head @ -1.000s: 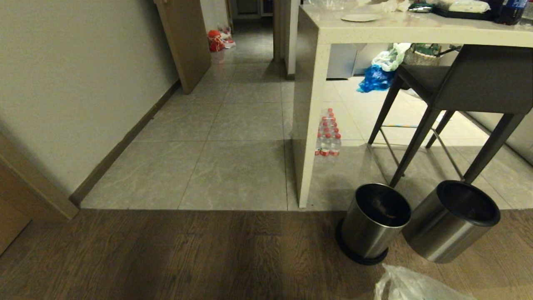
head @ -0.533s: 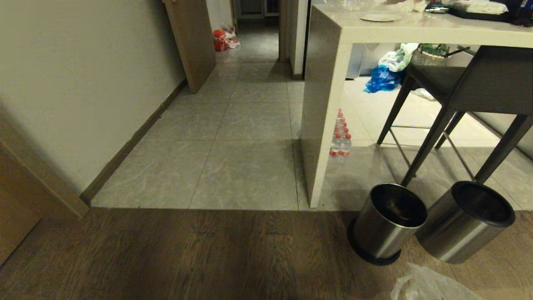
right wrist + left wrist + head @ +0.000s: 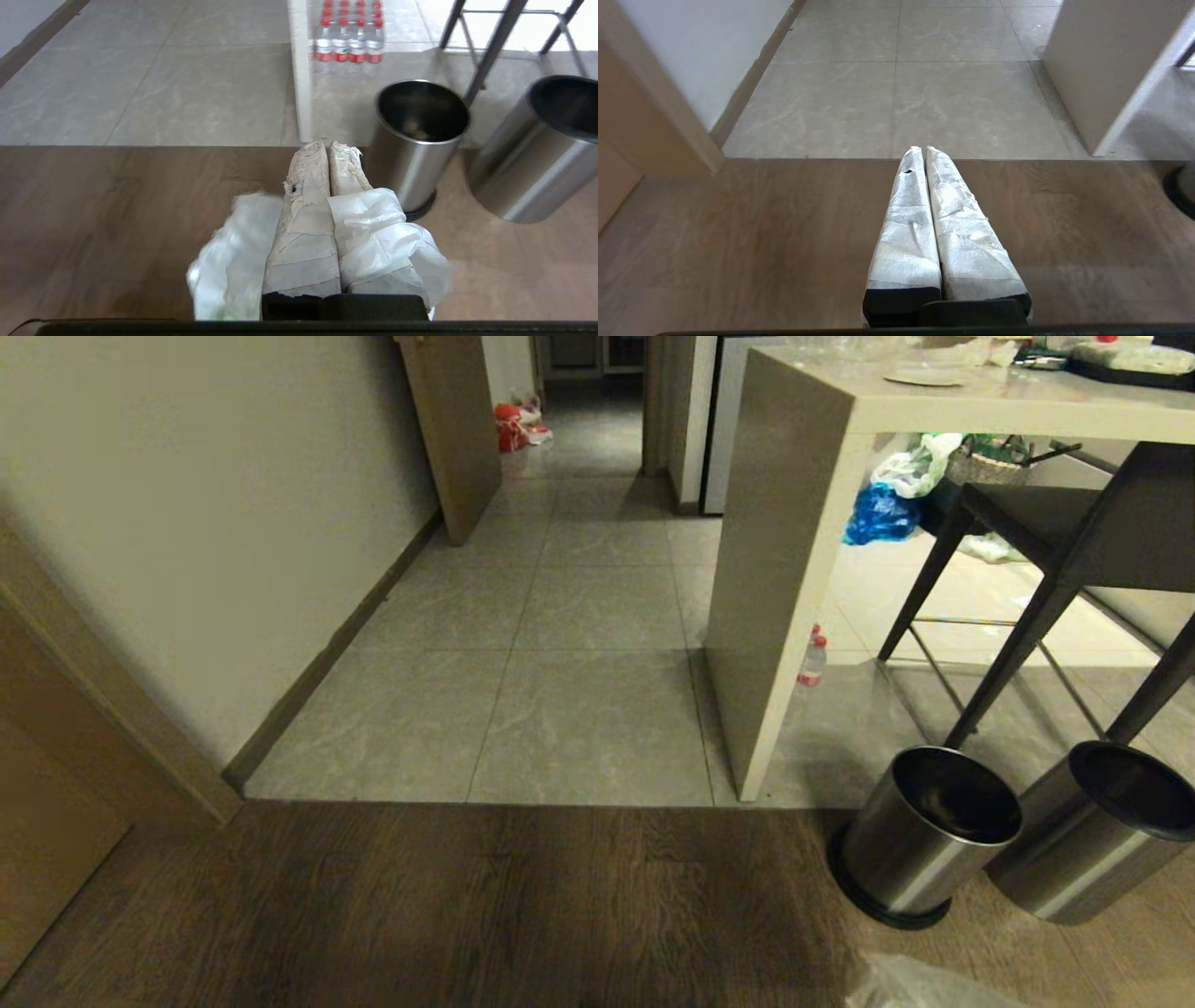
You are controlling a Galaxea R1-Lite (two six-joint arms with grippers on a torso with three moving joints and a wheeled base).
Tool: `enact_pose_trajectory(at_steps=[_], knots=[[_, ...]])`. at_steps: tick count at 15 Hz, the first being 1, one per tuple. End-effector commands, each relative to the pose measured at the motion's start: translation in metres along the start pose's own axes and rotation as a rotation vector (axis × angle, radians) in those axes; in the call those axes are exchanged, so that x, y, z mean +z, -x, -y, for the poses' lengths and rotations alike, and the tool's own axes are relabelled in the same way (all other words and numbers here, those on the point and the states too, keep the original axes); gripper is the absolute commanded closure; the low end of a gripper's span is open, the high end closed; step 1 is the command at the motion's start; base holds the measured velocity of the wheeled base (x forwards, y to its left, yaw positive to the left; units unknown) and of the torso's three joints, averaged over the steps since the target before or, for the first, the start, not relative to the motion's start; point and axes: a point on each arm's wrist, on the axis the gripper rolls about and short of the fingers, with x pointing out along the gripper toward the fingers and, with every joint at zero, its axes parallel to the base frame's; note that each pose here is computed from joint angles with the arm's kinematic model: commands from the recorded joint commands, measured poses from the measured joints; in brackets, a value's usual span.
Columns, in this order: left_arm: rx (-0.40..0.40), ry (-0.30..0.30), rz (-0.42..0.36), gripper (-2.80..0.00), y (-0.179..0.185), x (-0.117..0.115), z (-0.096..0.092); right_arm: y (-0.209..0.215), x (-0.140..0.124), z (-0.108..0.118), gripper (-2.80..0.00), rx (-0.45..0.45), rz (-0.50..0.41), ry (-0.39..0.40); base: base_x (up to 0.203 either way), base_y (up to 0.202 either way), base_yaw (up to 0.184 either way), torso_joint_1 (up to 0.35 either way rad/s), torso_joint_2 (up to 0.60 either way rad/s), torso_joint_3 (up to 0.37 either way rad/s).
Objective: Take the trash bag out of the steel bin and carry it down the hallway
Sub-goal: Put the trash bag at the door
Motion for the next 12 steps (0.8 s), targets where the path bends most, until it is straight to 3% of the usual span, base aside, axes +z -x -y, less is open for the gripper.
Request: enact_pose_trajectory(at_steps=[1, 12], knots=[[0.0, 0.001, -0.001, 0.0, -0.0001, -0.0004, 0.0, 0.0001, -0.0001, 0.0, 0.0, 0.0, 0.0, 0.0, 0.0, 0.193, 0.001, 0.002, 0.0, 0.007], [-0.001, -0.007, 0.0, 0.0, 0.0, 0.0, 0.0, 0.0001, -0.0001, 0.0, 0.0, 0.0, 0.0, 0.0, 0.0, 0.184, 0.002, 0.004, 0.0, 0.003]])
